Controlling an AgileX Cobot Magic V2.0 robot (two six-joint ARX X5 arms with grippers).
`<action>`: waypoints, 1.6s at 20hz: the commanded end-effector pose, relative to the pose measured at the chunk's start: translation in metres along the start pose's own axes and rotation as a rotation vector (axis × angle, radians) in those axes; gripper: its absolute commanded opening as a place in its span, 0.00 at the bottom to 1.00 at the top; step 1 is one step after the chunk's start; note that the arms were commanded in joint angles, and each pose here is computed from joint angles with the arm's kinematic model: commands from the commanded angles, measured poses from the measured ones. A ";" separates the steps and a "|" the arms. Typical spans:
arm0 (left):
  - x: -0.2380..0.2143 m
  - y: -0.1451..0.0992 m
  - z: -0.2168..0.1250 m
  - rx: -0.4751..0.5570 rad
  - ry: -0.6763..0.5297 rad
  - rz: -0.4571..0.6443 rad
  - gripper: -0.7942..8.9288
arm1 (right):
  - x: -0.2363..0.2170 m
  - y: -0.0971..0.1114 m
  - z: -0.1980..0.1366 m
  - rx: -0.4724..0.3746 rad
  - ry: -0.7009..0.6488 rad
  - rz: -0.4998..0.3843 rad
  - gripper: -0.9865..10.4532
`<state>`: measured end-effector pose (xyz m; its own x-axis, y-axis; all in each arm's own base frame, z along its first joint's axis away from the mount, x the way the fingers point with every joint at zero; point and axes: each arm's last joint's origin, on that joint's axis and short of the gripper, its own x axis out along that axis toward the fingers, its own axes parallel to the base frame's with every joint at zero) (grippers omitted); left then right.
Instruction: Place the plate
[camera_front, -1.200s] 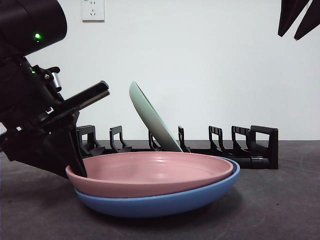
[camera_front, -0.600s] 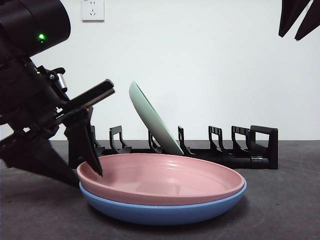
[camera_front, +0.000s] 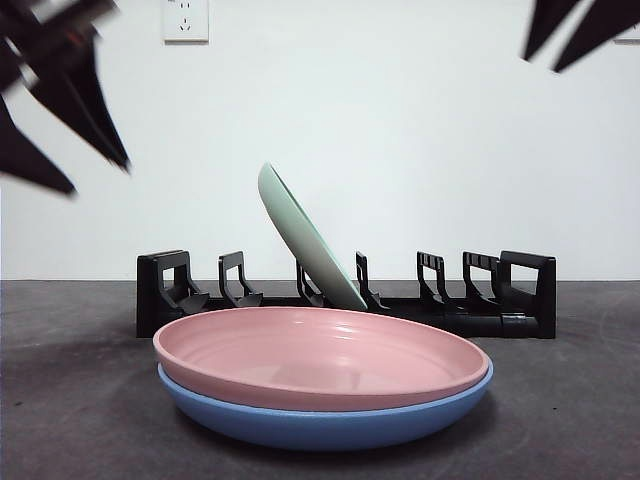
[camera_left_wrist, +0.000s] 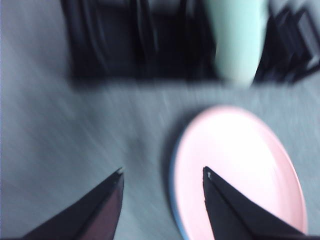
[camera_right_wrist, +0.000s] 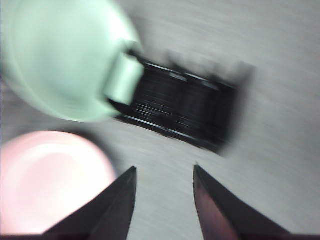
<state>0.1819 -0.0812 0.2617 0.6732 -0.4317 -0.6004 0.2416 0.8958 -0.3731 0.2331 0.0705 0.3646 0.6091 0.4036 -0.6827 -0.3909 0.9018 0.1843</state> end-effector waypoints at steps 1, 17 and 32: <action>-0.026 0.004 0.016 0.173 -0.092 0.039 0.34 | 0.010 0.011 0.011 -0.032 -0.038 0.102 0.24; -0.100 0.014 0.025 0.251 -0.270 0.218 0.34 | 0.170 0.083 0.106 0.119 0.191 0.483 0.24; -0.100 0.014 0.025 0.229 -0.274 0.214 0.34 | 0.221 0.098 0.098 0.103 0.251 0.393 0.24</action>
<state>0.1349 -0.0225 0.3297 0.8703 -0.2145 -0.4433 0.2030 0.9764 -0.0741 0.3954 0.2560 0.3019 0.2374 0.6717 -0.7018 -0.4749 0.7104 0.5194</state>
